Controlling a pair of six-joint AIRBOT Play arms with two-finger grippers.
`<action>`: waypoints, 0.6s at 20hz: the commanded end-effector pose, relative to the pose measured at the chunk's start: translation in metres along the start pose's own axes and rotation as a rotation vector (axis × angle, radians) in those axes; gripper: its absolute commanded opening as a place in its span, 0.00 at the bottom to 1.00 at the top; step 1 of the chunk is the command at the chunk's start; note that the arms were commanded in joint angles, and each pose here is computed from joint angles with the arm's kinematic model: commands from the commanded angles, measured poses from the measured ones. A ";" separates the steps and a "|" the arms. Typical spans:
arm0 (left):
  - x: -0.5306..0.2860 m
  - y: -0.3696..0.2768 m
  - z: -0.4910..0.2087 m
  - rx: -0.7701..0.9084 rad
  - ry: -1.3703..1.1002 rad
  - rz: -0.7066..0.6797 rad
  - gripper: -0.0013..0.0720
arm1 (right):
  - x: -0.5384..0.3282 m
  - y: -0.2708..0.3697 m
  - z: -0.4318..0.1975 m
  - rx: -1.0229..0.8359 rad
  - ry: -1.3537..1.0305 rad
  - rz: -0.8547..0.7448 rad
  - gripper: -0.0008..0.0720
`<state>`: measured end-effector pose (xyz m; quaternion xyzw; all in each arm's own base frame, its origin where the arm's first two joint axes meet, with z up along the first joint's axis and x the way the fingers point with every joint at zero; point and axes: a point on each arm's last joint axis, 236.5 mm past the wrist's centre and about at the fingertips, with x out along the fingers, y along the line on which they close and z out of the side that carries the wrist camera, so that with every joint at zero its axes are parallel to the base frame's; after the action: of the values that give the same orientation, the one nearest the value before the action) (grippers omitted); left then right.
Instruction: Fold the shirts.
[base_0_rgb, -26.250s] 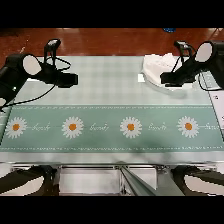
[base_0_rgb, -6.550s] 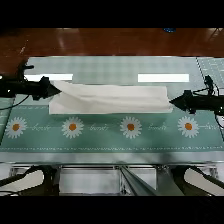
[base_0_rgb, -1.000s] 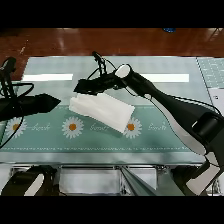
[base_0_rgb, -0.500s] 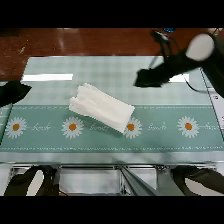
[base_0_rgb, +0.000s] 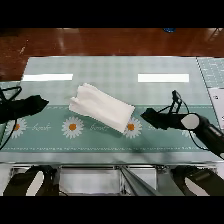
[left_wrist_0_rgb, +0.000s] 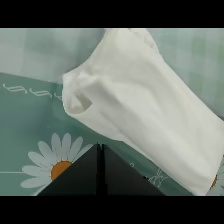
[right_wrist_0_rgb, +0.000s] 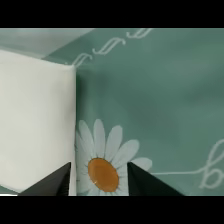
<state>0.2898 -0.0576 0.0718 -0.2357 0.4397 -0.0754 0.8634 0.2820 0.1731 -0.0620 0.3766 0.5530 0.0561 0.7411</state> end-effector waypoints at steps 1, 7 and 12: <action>0.011 0.003 -0.018 -0.010 0.048 -0.005 0.04 | 0.036 0.010 -0.010 0.083 0.077 0.110 0.57; 0.011 0.003 -0.019 -0.012 0.048 -0.005 0.04 | 0.089 0.051 -0.037 0.016 0.343 0.196 0.56; 0.011 0.003 -0.019 -0.011 0.048 -0.005 0.04 | 0.085 0.143 -0.036 -0.279 0.402 0.367 0.04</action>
<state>0.2816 -0.0650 0.0533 -0.2398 0.4597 -0.0804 0.8513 0.3200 0.3010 -0.0778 0.3824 0.6179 0.2486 0.6405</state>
